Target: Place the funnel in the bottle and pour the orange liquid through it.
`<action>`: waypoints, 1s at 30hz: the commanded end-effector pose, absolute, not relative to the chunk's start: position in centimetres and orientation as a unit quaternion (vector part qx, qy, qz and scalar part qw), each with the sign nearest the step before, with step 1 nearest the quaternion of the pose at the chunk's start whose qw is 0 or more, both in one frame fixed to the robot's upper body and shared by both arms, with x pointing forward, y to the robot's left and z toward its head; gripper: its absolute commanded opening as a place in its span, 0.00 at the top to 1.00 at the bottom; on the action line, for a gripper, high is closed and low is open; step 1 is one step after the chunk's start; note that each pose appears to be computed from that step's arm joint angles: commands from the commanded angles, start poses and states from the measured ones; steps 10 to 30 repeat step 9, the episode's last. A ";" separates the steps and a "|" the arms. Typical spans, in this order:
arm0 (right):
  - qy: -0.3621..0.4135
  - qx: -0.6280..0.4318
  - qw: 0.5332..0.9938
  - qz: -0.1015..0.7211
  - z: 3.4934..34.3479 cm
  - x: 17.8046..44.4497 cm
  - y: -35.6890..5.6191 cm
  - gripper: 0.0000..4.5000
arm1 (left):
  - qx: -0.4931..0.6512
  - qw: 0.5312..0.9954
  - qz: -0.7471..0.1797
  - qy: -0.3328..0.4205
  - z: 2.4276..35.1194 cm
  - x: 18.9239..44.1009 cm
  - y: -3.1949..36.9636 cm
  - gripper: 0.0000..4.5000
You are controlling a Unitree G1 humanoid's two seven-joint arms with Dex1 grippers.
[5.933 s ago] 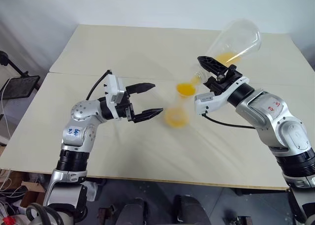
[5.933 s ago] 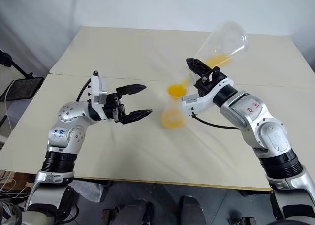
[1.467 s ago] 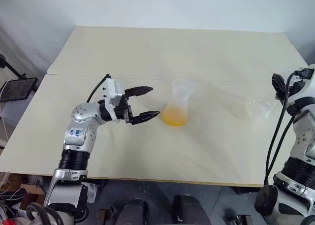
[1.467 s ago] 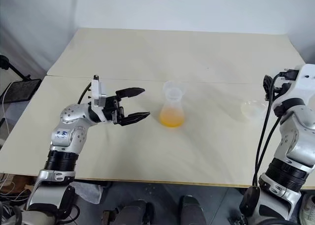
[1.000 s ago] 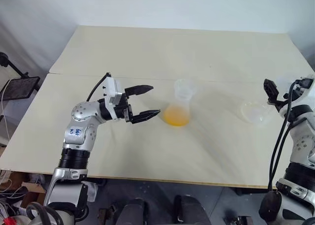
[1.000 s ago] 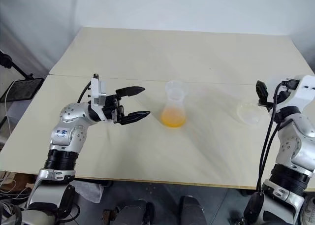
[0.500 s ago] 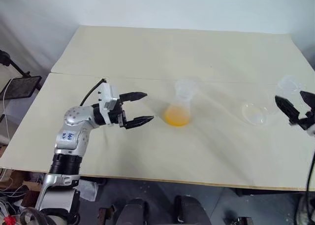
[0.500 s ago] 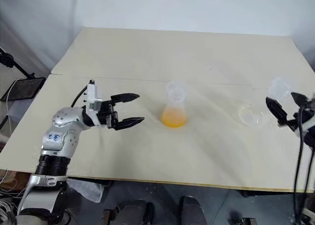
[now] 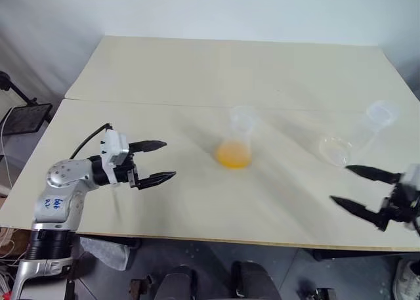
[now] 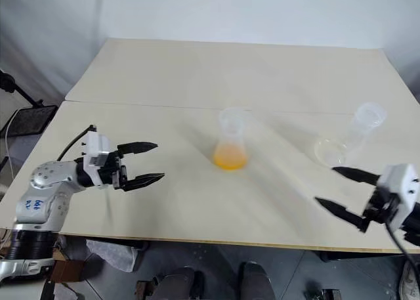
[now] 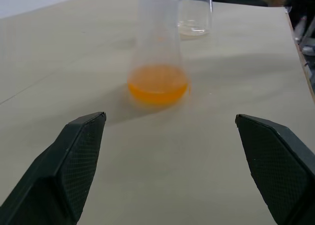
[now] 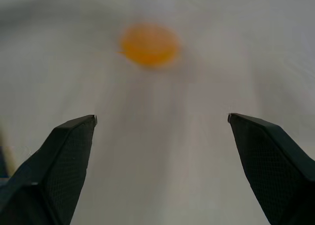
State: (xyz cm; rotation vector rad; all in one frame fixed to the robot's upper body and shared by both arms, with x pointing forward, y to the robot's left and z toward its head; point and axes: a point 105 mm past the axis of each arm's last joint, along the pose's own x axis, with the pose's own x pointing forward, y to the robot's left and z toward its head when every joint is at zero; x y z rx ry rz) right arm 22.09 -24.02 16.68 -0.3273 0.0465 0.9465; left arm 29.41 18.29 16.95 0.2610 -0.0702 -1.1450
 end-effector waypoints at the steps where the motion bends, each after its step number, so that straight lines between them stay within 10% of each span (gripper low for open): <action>1: -0.010 -0.154 0.870 0.468 17.6 22.1 -22.3 0.01 | 0.139 0.833 -0.534 -0.047 17.8 28.8 18.4 0.00; 30: -0.014 -0.130 0.871 0.473 17.5 21.2 -20.9 0.01 | 0.162 0.848 -0.503 -0.042 16.5 28.5 18.6 0.00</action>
